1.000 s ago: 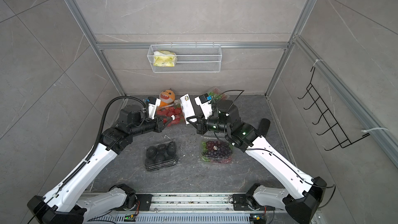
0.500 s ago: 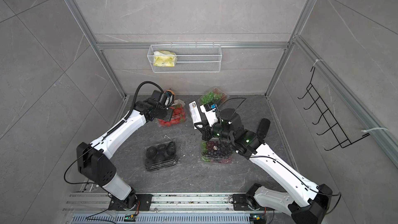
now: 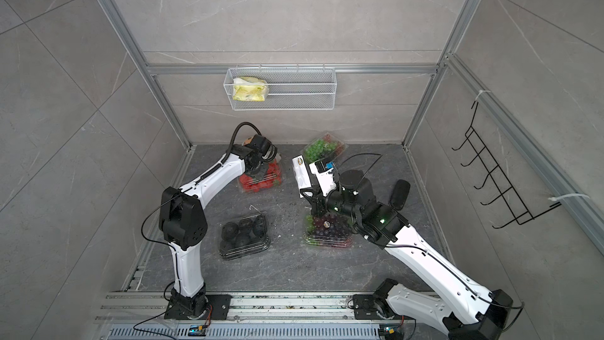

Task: Label fruit boxes
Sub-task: Stick the label on the fruit box.

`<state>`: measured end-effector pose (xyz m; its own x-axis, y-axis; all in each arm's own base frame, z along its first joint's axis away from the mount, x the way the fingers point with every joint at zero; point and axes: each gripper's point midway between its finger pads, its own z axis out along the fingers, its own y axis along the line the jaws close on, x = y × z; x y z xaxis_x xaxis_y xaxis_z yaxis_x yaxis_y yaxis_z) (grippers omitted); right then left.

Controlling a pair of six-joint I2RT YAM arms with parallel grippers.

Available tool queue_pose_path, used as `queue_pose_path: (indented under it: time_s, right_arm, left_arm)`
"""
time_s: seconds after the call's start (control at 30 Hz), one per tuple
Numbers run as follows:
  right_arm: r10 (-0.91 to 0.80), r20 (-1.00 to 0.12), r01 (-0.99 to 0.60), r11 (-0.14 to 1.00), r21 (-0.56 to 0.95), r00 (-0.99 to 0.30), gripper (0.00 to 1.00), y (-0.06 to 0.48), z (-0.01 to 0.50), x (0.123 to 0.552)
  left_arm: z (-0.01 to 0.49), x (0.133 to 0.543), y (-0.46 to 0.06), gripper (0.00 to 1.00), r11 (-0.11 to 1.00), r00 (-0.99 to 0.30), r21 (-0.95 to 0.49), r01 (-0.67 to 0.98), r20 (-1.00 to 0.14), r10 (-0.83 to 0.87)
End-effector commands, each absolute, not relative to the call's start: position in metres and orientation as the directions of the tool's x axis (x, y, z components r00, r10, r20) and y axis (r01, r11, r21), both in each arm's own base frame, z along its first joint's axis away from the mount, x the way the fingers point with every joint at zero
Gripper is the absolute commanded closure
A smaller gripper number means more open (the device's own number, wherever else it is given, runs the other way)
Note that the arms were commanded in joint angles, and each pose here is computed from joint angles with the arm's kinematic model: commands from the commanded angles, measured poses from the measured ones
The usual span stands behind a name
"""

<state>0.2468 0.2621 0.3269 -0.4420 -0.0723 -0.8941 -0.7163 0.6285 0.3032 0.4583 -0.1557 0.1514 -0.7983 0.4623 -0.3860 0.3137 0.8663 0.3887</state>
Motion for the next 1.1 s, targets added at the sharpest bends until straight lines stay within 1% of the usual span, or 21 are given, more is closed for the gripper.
queue_pose_path:
  time_s: [0.0, 0.27, 0.43, 0.83, 1.07]
  right_arm:
    - [-0.073, -0.900, -0.720, 0.630, 0.292, -0.429, 1.00, 0.260, 0.327, 0.247]
    - [-0.077, -0.898, -0.719, 0.631, 0.292, -0.433, 1.00, 0.261, 0.324, 0.247]
    - [-0.078, -0.896, -0.716, 0.633, 0.294, -0.437, 1.00, 0.262, 0.321, 0.249]
    - [-0.075, -0.891, -0.714, 0.629, 0.305, -0.447, 1.00, 0.262, 0.317, 0.251]
    - [-0.075, -0.889, -0.712, 0.631, 0.309, -0.452, 1.00, 0.262, 0.316, 0.252]
  left_arm:
    - [0.161, 0.466, -0.143, 1.00, 0.849, -0.798, 0.433, 0.303, -0.371, 0.475]
    - [0.148, 0.481, -0.141, 1.00, 0.833, -0.801, 0.464, 0.302, -0.351, 0.485]
    - [0.140, 0.487, -0.147, 1.00, 0.834, -0.799, 0.452, 0.315, -0.348, 0.491]
    - [0.133, 0.496, -0.150, 1.00, 0.826, -0.796, 0.461, 0.324, -0.339, 0.501]
    - [0.123, 0.496, -0.155, 1.00, 0.829, -0.802, 0.442, 0.342, -0.323, 0.503]
